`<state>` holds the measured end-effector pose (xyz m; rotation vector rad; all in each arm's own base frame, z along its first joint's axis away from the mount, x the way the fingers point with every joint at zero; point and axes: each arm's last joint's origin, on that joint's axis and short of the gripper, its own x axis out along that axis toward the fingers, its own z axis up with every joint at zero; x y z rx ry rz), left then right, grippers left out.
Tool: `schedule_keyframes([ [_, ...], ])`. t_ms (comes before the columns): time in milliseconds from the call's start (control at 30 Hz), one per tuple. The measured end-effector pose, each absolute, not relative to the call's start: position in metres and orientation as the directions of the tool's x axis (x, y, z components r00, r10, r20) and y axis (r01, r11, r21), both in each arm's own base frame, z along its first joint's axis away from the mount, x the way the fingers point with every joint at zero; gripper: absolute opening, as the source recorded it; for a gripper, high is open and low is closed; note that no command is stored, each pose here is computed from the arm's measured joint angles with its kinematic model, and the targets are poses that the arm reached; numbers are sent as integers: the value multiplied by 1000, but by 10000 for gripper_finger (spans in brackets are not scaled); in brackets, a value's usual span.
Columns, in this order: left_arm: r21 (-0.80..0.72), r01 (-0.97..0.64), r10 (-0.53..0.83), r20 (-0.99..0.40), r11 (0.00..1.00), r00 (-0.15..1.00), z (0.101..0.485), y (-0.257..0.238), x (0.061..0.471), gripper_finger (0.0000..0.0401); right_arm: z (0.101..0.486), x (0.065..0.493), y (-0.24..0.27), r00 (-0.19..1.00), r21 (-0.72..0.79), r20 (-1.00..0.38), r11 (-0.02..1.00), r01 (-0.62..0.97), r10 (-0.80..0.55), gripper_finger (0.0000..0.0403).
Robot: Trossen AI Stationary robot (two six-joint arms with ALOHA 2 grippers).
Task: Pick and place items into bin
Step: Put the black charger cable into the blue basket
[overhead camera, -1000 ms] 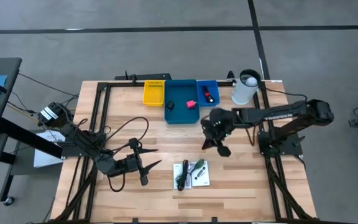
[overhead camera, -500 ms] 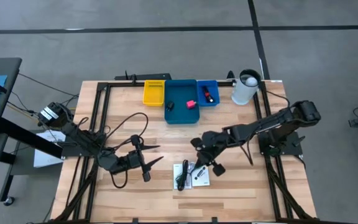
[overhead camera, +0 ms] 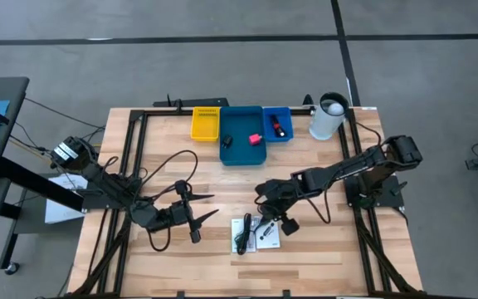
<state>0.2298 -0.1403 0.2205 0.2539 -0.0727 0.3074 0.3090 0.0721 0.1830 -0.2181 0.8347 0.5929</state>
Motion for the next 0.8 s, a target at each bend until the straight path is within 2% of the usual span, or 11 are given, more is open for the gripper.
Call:
schedule_keyframes([
  [800, 236, -308, 290, 109, 921, 951, 220, -140, 230, 197, 181, 306, 71, 496, 66, -777, 835, -547, 387, 1],
])
